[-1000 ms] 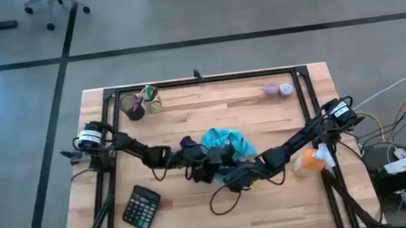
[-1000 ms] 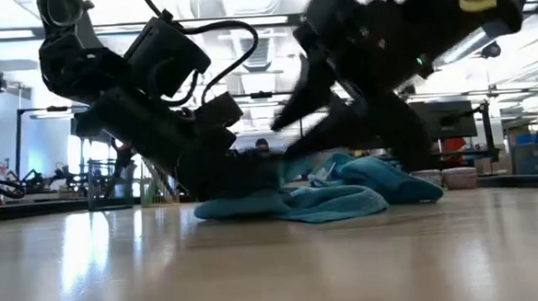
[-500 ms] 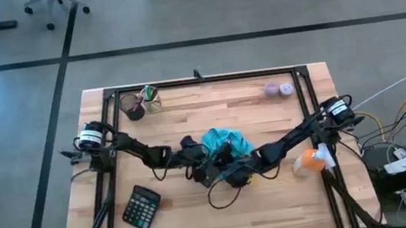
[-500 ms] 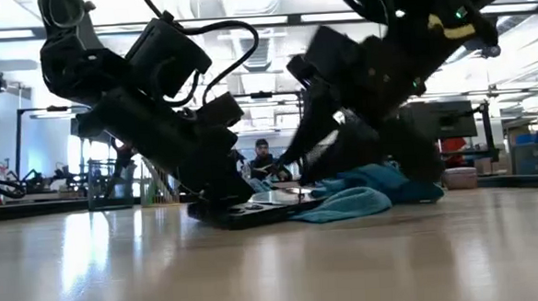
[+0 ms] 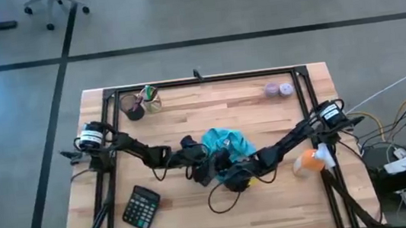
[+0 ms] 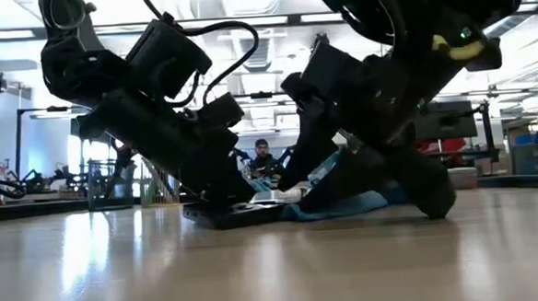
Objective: Apply microfiber cloth
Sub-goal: Move the cellphone on the middle right on the table
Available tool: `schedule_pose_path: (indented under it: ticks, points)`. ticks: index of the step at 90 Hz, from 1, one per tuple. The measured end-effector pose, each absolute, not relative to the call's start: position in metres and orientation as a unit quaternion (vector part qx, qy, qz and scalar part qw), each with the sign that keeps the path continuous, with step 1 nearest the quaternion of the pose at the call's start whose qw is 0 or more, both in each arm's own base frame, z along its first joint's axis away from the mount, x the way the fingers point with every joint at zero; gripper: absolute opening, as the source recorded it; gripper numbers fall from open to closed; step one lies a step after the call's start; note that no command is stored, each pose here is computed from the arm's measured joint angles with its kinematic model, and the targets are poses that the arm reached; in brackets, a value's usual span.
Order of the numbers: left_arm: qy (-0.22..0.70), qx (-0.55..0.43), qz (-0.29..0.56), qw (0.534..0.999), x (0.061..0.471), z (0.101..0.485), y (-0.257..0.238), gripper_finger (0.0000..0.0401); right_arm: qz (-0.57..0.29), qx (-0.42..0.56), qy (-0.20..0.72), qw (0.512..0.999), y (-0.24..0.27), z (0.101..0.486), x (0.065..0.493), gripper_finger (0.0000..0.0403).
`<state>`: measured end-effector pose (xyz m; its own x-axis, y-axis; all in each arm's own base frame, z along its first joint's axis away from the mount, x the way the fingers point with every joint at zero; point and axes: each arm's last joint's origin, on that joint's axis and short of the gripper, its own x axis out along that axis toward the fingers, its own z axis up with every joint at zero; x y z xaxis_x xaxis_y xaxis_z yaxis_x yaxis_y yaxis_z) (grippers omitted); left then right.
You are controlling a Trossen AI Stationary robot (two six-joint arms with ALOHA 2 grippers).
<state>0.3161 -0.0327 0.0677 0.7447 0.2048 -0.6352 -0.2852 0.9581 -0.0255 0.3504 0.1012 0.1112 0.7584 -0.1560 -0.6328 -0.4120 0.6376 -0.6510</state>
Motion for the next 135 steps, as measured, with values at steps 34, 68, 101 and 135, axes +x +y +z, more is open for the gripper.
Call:
schedule_pose_path:
  ticks: [34,68,101,135]
  points:
    - [0.332,-0.061,0.131,0.932,0.316,0.068,-0.033,0.0000,0.073,-0.407,0.331,0.848,0.098,0.137,0.345,0.0128]
    - [0.332,-0.061,0.131,0.932,0.316,0.067,-0.033,0.0000,0.125,-0.381,0.361,0.842,0.094,0.111,0.348,0.0167]
    - [0.330,-0.062,0.130,0.933,0.316,0.067,-0.033,0.0000,0.085,-0.412,0.340,0.841,0.091,0.114,0.358,0.0171]
    - [0.330,-0.063,0.131,0.933,0.317,0.067,-0.033,0.0000,0.087,-0.483,0.351,0.797,0.096,0.142,0.369,0.0156]
